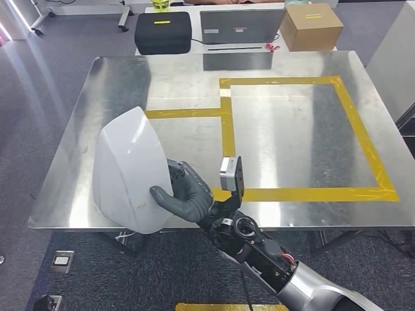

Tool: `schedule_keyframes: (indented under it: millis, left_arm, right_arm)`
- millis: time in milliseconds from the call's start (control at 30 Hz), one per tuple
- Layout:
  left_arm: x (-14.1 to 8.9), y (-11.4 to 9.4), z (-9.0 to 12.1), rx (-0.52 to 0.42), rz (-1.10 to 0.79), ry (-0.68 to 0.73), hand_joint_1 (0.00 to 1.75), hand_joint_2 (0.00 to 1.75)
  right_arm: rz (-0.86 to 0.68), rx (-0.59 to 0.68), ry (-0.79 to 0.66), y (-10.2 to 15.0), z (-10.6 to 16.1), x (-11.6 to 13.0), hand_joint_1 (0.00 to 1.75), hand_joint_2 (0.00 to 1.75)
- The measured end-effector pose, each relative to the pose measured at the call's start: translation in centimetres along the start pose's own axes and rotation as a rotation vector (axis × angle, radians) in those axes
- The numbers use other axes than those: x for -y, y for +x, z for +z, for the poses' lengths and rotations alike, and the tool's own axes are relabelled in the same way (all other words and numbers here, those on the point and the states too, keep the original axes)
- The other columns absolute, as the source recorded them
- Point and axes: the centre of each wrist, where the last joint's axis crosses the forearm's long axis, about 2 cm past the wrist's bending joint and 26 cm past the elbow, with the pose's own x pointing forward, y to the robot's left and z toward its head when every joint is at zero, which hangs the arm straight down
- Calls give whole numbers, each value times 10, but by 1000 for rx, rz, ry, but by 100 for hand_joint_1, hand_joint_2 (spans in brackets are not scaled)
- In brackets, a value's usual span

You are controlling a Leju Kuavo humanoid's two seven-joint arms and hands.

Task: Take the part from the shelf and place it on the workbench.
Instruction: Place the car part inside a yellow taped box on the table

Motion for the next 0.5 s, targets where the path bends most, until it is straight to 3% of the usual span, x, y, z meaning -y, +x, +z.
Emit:
schedule_keyframes:
  millis: [500]
  left_arm:
    - [-1, 2, 0, 1, -1, 10, 0, 175]
  right_arm:
    - [19, -17, -36, -2, 11, 6, 169, 175]
